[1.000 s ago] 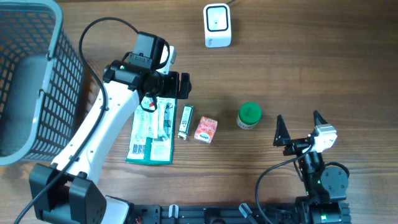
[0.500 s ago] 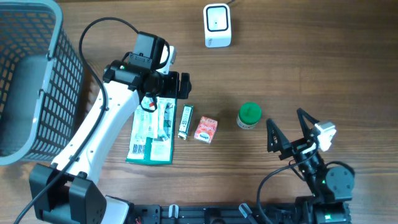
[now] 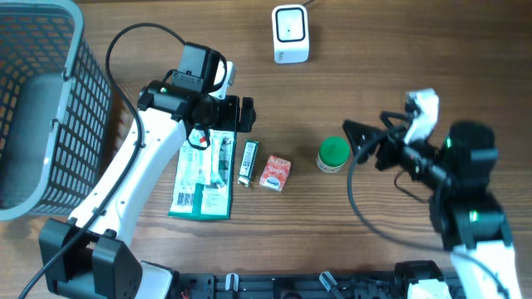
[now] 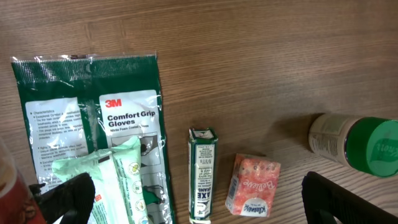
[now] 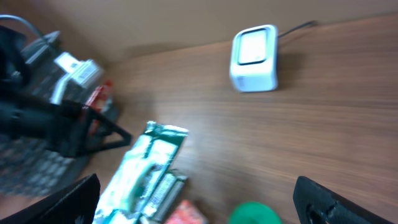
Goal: Scan the item barcode
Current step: 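Move the right gripper forward toward the green cylinder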
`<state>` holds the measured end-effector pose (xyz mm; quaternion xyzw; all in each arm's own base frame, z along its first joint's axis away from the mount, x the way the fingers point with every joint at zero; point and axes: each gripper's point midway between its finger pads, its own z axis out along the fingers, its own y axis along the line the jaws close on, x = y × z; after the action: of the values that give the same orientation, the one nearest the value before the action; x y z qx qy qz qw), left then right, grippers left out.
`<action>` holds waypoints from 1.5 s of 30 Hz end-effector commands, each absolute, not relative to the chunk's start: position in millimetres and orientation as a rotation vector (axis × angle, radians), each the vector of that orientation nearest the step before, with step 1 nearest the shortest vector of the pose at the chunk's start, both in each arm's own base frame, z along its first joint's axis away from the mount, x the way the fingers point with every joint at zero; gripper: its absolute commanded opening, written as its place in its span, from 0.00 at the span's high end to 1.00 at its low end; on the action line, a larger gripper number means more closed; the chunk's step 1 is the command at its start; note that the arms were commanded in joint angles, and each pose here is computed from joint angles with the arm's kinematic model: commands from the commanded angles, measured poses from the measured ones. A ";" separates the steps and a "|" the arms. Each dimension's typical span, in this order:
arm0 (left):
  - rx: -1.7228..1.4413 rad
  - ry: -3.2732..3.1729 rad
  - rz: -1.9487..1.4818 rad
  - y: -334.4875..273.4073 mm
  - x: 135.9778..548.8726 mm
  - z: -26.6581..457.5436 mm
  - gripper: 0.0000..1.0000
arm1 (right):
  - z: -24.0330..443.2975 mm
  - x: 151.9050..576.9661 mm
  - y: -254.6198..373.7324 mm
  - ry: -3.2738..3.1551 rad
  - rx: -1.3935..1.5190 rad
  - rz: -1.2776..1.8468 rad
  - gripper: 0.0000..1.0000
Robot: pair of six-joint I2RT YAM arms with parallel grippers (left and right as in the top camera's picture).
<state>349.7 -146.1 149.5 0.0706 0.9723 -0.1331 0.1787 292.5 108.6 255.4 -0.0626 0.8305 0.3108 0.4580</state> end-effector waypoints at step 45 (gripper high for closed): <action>0.201 2.741 -0.398 -147.9 352.1 152.1 0.00 | 186.9 268.4 201.7 2.462 -0.170 1.090 0.10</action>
<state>349.9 -146.1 149.6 0.0706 0.9722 -0.1332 0.1791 258.9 201.5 180.3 -0.0456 0.8929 0.4044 0.1926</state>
